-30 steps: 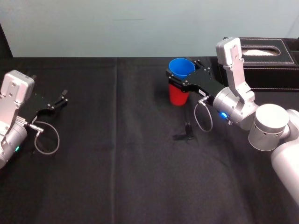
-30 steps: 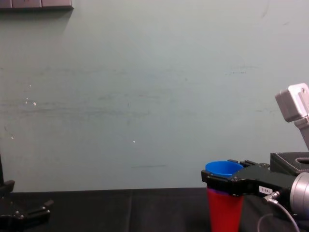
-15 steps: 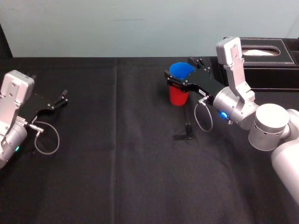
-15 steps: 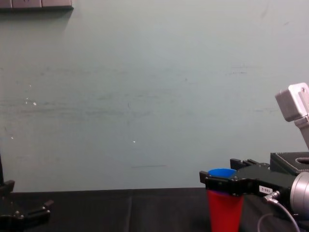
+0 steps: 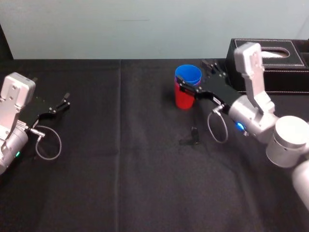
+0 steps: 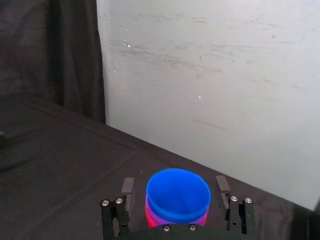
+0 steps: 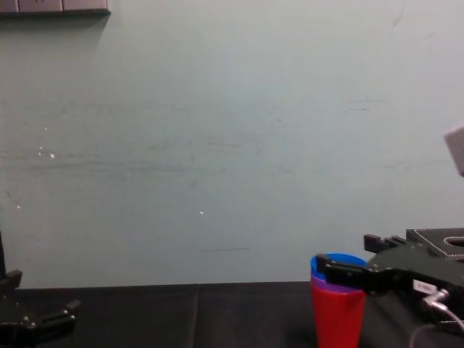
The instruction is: Stack the three plastic cups sequentially using one hand.
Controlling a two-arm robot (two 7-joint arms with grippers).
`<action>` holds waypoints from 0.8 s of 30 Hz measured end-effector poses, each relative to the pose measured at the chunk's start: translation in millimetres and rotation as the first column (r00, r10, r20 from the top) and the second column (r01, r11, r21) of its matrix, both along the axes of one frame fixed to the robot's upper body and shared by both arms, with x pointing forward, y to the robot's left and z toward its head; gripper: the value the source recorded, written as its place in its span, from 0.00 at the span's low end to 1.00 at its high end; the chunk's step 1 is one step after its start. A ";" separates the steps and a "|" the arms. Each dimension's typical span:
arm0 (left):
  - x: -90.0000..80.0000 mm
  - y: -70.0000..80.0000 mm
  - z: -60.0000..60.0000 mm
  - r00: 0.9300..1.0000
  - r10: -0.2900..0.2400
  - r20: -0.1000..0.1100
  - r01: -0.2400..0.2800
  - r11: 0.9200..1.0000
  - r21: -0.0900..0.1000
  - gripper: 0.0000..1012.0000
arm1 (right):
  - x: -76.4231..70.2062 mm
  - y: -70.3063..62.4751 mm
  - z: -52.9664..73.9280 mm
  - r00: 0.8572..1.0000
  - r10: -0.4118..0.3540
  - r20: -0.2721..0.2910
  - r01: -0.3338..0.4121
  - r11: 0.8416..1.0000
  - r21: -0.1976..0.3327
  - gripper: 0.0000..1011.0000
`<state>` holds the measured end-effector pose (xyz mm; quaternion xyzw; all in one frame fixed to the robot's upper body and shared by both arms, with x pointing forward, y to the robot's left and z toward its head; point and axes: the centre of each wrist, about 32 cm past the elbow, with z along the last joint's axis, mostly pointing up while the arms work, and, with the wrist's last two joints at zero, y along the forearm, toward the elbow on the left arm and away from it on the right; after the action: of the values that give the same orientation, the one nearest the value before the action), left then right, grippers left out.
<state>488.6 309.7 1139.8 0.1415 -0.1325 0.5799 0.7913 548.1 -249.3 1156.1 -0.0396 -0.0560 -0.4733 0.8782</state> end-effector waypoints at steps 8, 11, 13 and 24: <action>0.0 0.0 0.0 1.000 0.000 0.000 0.000 1.000 0.000 0.99 | -39.7 -11.7 -6.5 1.000 -0.027 -0.014 0.027 1.000 -0.005 0.99; 0.0 0.0 0.0 1.000 0.000 0.000 0.000 1.000 0.000 0.99 | -57.4 -12.5 -8.3 0.999 -0.037 -0.018 0.037 0.999 -0.015 0.99; 0.0 0.0 0.0 1.000 0.000 0.000 0.000 1.000 0.000 0.99 | -74.5 -11.6 -10.8 0.998 -0.067 -0.017 0.066 0.998 -0.020 0.99; 0.0 0.0 0.0 1.000 0.000 0.000 0.000 1.000 0.000 0.99 | -103.8 -0.5 -20.7 0.984 -0.172 -0.040 0.170 0.985 -0.040 0.99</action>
<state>488.6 309.7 1139.8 0.1415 -0.1325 0.5799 0.7913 444.3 -249.8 1135.5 -0.0706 -0.0419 -0.5449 0.8345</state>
